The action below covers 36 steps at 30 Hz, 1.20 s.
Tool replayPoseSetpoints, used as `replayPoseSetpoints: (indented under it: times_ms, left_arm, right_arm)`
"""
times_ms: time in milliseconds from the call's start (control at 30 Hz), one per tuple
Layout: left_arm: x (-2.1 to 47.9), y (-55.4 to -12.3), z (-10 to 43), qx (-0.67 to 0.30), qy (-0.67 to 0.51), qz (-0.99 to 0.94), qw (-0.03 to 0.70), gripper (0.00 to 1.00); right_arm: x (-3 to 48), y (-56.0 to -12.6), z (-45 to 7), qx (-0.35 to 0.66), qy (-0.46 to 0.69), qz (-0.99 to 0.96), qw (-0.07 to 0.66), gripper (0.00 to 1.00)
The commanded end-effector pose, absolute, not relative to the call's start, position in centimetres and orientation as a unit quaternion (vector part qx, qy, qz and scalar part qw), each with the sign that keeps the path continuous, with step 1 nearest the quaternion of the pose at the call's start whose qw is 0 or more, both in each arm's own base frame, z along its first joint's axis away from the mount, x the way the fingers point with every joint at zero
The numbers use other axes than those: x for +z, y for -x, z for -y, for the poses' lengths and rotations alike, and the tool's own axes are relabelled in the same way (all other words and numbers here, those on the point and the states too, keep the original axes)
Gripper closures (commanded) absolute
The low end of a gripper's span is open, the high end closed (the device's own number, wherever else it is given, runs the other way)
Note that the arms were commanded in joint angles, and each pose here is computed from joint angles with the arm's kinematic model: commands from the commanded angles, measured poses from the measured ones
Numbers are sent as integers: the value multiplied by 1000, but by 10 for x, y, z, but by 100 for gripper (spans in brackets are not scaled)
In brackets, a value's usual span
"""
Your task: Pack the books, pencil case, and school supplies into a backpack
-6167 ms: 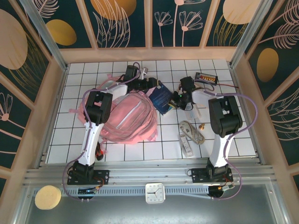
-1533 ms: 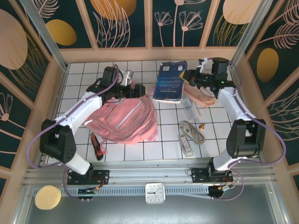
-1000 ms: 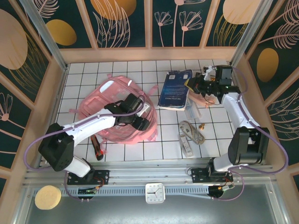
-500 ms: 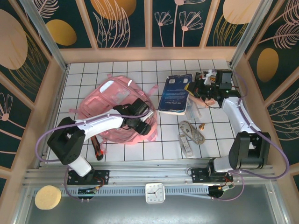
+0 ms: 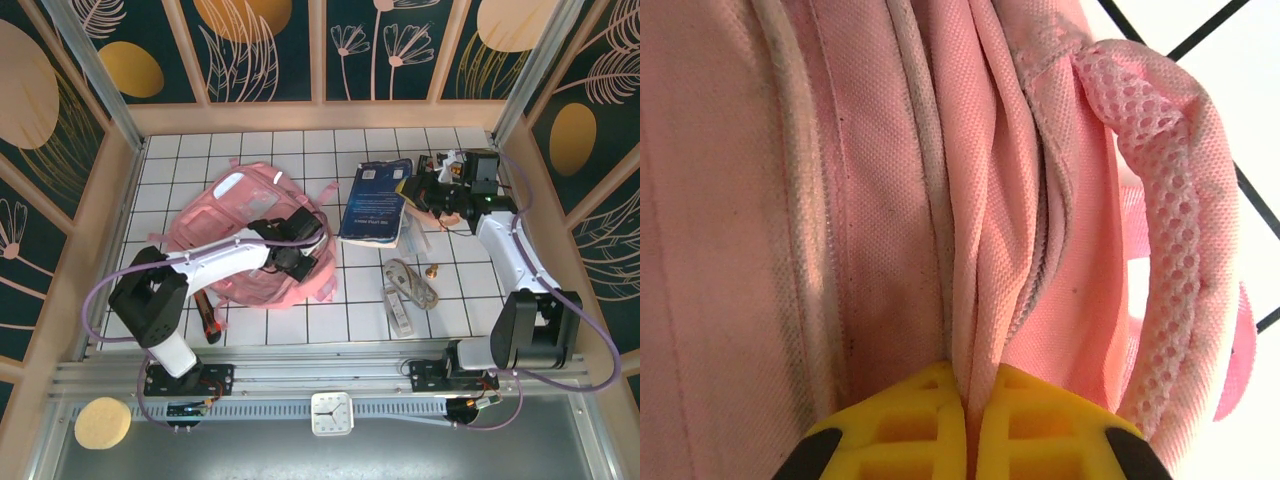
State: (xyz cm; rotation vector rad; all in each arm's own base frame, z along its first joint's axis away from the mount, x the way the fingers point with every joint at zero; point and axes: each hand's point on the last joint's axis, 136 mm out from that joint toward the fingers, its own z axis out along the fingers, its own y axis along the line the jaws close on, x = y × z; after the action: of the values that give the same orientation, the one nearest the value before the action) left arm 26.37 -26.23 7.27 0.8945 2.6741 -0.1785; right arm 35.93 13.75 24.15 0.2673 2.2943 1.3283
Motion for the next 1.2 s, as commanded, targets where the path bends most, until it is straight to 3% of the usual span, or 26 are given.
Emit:
replayPoseSetpoints:
  times_ms: [0,167,367,400,433,467,600,633,700,733,767,833,967,1167]
  left_arm:
    - [111,-280,258,-44,-296,-935,191,100]
    - [164,-298,270,-82,-276,-929,234,100]
    - [171,-316,277,-131,-240,-930,247,100]
    - [167,-318,281,-145,-234,-930,242,97]
    - [161,-320,284,-155,-228,-932,237,84]
    - [156,-320,287,-164,-224,-932,232,79]
    - [135,-321,292,-183,-217,-936,209,77]
    - [124,-322,291,-178,-219,-939,196,78]
    - [119,-323,290,-177,-222,-940,190,90]
    - [118,-323,289,-176,-222,-940,189,91]
    - [118,-324,287,-175,-223,-941,188,84]
    - [114,-323,285,-167,-230,-942,181,58]
    - [106,-315,285,-173,-241,-941,165,50]
    - [89,-296,284,-163,-265,-941,135,54]
  right_arm:
    - [248,-346,-142,488,-81,-836,235,100]
    - [228,-332,-162,487,-86,-848,190,100]
    - [188,-312,-204,482,-72,-866,114,100]
    - [181,-310,-209,480,-74,-868,104,100]
    - [176,-310,-211,478,-77,-869,98,100]
    - [171,-310,-212,475,-80,-871,94,100]
    - [161,-313,-207,459,-89,-879,91,100]
    - [160,-313,-206,457,-89,-880,92,100]
    - [160,-313,-204,454,-89,-881,94,100]
    - [160,-314,-203,453,-90,-882,95,100]
    - [159,-314,-202,452,-91,-882,94,100]
    - [157,-314,-200,449,-94,-884,92,100]
    - [150,-312,-191,432,-101,-892,89,100]
    - [147,-315,-179,428,-113,-892,93,100]
